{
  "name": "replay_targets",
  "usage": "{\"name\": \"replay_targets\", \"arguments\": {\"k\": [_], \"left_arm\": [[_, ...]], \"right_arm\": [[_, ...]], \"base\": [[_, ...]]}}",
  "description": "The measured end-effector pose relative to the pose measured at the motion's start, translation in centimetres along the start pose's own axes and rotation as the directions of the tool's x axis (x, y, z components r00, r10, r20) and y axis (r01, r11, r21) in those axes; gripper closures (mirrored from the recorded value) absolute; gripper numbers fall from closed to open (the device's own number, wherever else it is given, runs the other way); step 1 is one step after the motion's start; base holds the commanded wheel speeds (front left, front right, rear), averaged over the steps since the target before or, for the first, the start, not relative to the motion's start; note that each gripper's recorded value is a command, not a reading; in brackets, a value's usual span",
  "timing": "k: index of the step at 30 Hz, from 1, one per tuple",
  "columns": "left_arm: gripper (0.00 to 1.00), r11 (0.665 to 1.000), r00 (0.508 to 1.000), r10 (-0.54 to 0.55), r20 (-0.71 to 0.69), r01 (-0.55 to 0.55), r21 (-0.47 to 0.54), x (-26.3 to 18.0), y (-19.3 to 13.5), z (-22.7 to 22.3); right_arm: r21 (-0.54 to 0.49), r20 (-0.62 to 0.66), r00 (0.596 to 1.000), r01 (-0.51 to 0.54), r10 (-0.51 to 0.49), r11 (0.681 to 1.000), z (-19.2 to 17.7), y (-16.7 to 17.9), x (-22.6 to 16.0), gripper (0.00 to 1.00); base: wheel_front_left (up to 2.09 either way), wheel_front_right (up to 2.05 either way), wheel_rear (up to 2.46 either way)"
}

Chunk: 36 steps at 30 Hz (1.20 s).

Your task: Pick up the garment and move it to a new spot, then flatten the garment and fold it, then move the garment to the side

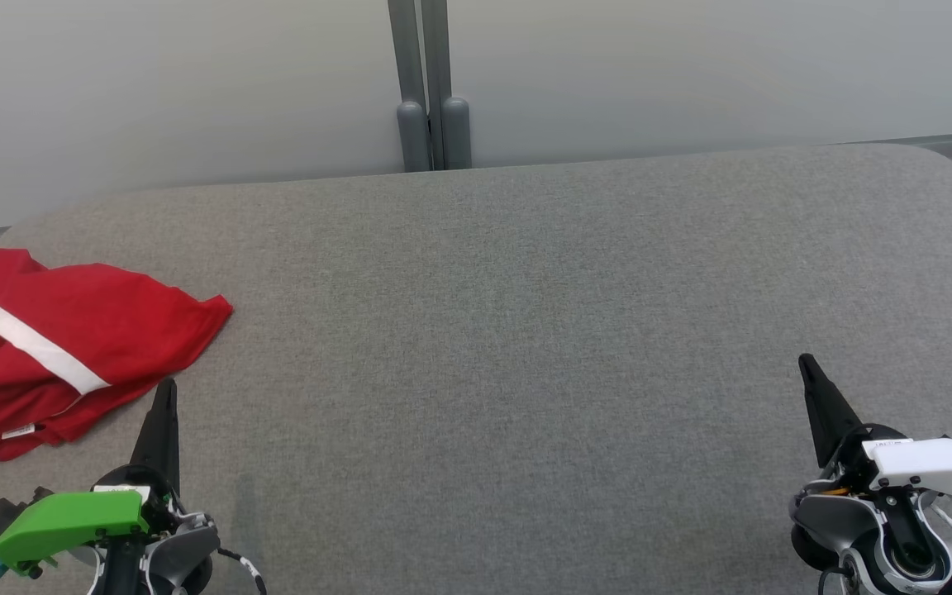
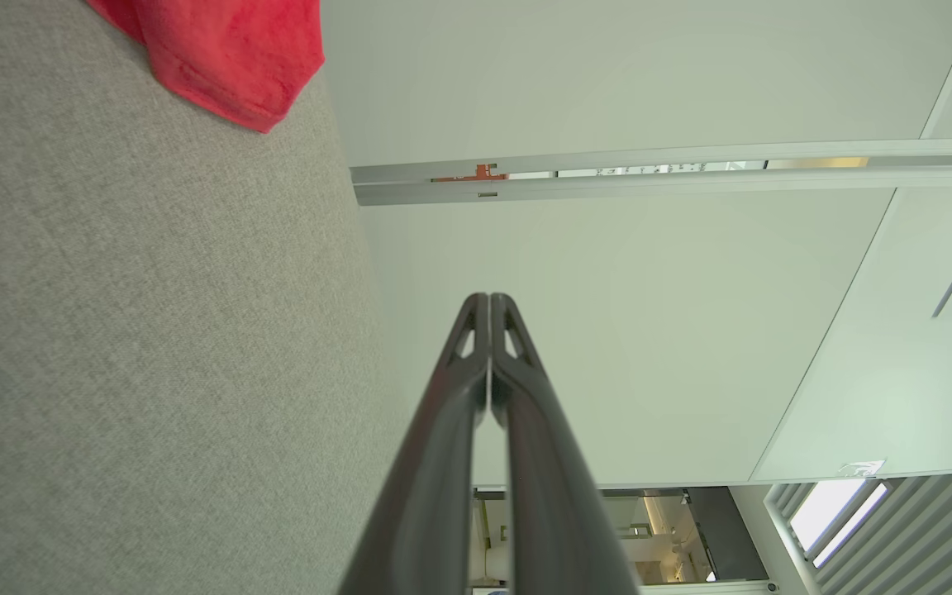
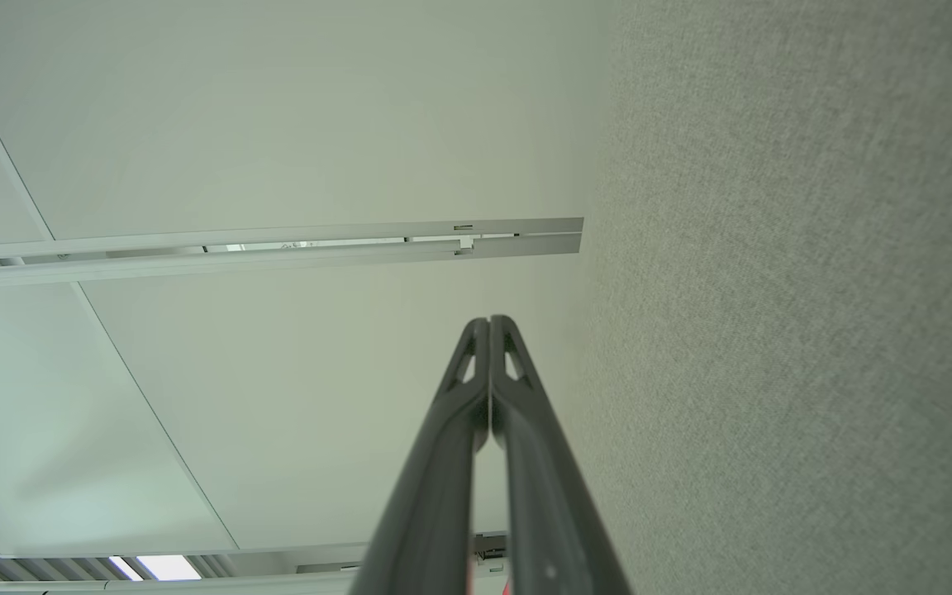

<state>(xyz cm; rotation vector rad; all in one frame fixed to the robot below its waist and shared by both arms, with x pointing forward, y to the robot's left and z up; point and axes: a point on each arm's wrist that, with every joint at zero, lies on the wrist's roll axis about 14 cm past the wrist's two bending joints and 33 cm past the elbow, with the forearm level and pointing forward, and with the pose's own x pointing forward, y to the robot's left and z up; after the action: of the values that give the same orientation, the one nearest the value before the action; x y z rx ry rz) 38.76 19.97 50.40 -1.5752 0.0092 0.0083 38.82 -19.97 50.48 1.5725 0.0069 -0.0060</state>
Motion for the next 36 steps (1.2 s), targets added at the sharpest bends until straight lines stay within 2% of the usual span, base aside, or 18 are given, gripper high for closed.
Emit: {"name": "replay_targets", "arguments": {"k": [36], "left_arm": [[1.00,1.000,1.000,0.000,0.000,0.000,0.000,0.00,-0.01,-0.01]], "right_arm": [[0.000,0.000,1.000,0.000,0.000,1.000,0.00,0.00,0.00,1.00]], "base": [[0.00,0.00,0.00]]}}
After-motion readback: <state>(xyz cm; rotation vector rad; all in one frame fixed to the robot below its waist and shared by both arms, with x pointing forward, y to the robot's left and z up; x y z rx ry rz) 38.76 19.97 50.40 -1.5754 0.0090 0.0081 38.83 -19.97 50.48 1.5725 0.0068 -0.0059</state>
